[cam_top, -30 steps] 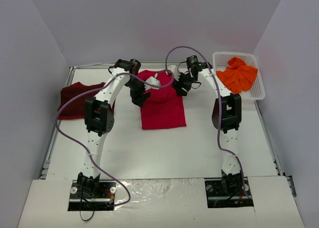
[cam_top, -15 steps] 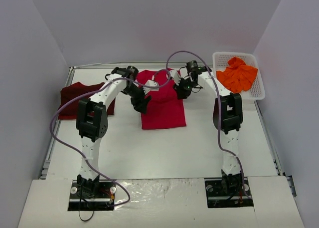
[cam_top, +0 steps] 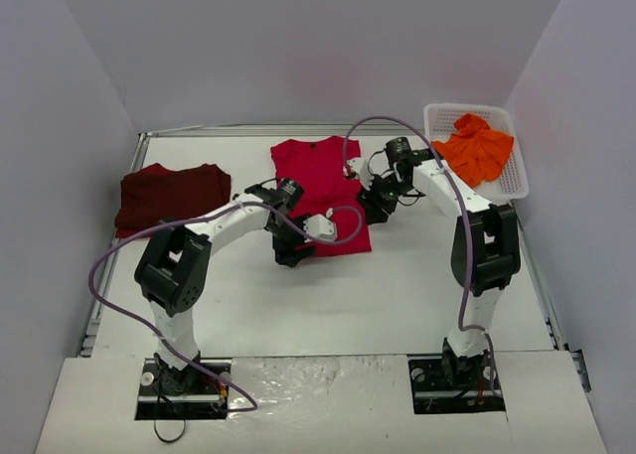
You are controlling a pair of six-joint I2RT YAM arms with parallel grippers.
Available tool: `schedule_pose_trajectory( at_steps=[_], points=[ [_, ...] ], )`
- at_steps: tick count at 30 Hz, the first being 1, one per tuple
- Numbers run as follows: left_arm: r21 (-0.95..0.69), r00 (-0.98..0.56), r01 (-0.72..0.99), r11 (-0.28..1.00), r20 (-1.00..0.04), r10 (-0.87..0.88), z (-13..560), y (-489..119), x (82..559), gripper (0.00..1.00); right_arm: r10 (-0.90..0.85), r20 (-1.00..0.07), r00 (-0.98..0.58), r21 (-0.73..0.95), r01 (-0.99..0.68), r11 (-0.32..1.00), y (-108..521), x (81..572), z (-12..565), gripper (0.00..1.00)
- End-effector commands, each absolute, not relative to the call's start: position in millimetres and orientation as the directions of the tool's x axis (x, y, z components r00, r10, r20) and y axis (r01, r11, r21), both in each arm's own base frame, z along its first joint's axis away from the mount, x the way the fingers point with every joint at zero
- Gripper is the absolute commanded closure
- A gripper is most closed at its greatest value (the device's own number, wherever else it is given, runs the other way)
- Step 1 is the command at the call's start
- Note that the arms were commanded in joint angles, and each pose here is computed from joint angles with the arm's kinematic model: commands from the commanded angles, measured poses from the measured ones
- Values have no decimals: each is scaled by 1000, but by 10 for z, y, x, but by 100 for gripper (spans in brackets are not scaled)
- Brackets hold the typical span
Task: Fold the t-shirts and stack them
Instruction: Grab one side of the 2/3 rectangular tshirt with both arms
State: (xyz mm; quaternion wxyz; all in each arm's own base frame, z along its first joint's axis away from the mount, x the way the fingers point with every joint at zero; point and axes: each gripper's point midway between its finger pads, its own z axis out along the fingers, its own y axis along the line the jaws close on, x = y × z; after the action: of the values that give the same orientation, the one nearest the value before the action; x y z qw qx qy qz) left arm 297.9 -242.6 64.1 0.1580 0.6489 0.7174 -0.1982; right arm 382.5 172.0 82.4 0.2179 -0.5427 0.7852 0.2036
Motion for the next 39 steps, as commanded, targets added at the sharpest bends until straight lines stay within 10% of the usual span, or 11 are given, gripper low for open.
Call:
schedule_pose_trajectory(
  at_steps=[1,39],
  points=[
    [148,-38,983,108,-413,910,683,-2283,3302,42,-757,-558,-342,82,-930,360,1646,3661,984,59],
    [241,-33,964,114,-315,949,598,-2221,3155,41,-745,-528,-408,82,-897,434,1389,3679,900,57]
  ],
)
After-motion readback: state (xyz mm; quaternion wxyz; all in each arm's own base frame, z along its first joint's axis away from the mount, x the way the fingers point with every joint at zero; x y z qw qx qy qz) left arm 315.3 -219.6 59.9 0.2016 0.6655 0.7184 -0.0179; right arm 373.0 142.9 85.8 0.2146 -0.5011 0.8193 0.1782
